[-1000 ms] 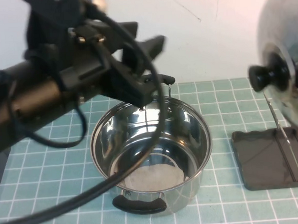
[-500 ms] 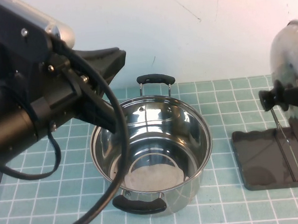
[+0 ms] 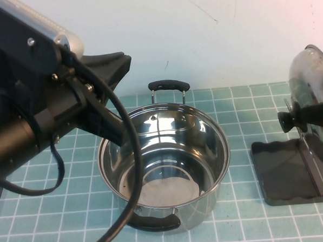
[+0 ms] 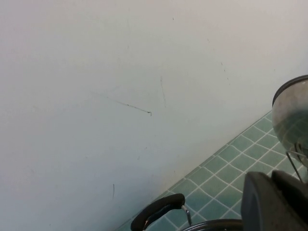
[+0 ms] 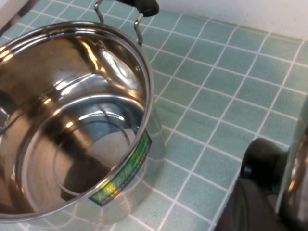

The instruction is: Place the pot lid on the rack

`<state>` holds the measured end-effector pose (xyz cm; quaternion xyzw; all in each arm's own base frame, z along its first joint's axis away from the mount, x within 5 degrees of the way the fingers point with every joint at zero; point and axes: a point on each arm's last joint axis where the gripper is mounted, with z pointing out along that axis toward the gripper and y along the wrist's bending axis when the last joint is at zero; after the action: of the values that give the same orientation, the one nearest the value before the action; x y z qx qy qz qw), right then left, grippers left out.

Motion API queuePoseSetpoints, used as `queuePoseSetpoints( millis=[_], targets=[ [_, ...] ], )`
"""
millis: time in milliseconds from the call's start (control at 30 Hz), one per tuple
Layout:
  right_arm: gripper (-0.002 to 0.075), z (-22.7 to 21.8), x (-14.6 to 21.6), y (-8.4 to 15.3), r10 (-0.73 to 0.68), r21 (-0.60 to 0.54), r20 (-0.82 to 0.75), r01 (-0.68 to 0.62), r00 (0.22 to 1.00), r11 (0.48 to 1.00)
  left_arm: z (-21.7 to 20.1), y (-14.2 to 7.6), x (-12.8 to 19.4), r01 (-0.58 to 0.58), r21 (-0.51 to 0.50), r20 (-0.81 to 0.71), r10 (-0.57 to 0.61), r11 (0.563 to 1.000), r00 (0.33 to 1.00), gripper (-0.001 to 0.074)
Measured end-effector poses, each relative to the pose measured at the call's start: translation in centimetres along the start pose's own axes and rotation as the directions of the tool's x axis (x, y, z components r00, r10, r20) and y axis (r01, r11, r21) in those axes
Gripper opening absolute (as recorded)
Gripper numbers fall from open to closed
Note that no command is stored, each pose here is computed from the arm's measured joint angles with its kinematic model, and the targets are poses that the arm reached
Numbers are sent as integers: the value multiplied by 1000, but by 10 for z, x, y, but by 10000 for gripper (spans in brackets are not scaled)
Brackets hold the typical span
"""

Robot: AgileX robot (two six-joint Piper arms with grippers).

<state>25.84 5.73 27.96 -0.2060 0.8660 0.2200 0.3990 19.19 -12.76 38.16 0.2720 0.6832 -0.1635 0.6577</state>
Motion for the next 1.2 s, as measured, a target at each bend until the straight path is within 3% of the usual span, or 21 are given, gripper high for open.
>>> queuePoseSetpoints(
  millis=[167, 400, 567, 667, 833, 933, 1067, 1200],
  targets=[
    [136, 0, 0, 0, -16, 0, 0, 16, 1000, 1000, 0, 0, 0, -8, -4, 0, 8, 1000, 1000, 1],
    [376, -1, 1, -2, -33, 6, -11, 34, 999, 999, 0, 1, 0, -39, -8, 0, 39, 999, 999, -1],
    [430, -12, 4, -7, -14, -6, -31, 14, 999, 1000, -4, 7, -3, -131, -80, 4, 132, 988, 991, -1],
    [421, -30, 2, -6, 4, 7, 1, -4, 1000, 1000, -14, 13, -9, -128, -153, 26, 134, 980, 991, -1],
    [361, -78, -6, 8, -64, 100, 130, 51, 989, 994, -46, 31, -19, 71, -342, 94, -41, 937, 995, -1],
    [323, -106, -8, 28, -143, 153, 205, 113, 968, 982, -71, 38, -12, 29, -450, 58, -3, 893, 998, -1],
    [261, -139, -4, 57, -260, 216, 276, 205, 925, 955, -99, 37, 10, -13, -482, 29, 31, 876, 999, -1],
    [158, -168, 7, 87, -363, 270, 336, 281, 869, 921, -129, 29, 40, 40, -468, 75, -6, 883, 997, -1]
  ],
)
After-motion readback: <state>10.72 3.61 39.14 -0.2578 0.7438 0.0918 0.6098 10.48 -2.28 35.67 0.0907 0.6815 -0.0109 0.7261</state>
